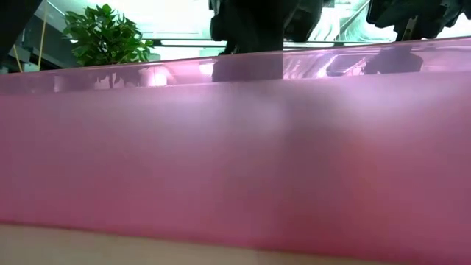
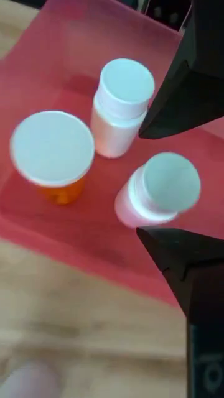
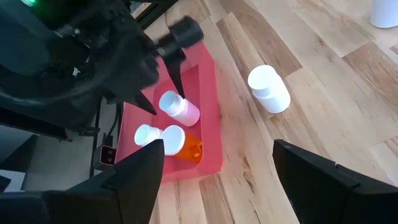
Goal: Pick and place pill bottles into a basket
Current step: Put the white medicine bottle into the red container
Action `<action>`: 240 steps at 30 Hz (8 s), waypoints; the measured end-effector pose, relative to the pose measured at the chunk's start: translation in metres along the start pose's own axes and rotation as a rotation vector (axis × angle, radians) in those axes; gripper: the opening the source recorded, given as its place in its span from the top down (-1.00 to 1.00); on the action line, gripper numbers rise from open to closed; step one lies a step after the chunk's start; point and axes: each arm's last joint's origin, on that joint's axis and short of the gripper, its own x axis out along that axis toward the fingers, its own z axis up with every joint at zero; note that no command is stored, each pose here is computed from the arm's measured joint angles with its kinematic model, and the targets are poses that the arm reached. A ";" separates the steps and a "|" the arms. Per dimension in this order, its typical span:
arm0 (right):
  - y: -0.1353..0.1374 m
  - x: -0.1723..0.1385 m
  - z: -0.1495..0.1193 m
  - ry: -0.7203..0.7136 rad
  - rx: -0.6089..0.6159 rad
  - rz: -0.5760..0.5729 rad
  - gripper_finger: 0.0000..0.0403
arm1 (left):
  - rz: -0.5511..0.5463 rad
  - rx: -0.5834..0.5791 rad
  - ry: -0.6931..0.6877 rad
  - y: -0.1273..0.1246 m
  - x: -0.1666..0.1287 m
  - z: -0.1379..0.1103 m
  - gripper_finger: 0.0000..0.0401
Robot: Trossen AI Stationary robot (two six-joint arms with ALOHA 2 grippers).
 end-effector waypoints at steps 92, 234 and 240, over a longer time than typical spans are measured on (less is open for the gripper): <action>-0.001 0.000 0.000 -0.013 -0.036 -0.022 -0.45 | 0.147 -0.535 -0.217 0.247 -0.108 0.068 -0.37; -0.005 0.000 -0.004 0.024 0.005 -0.082 -0.45 | 0.184 -0.320 0.190 0.263 -0.056 0.059 -0.05; -0.006 0.000 -0.004 0.024 0.005 -0.082 -0.45 | 0.103 -0.331 0.168 0.251 -0.085 0.056 -0.05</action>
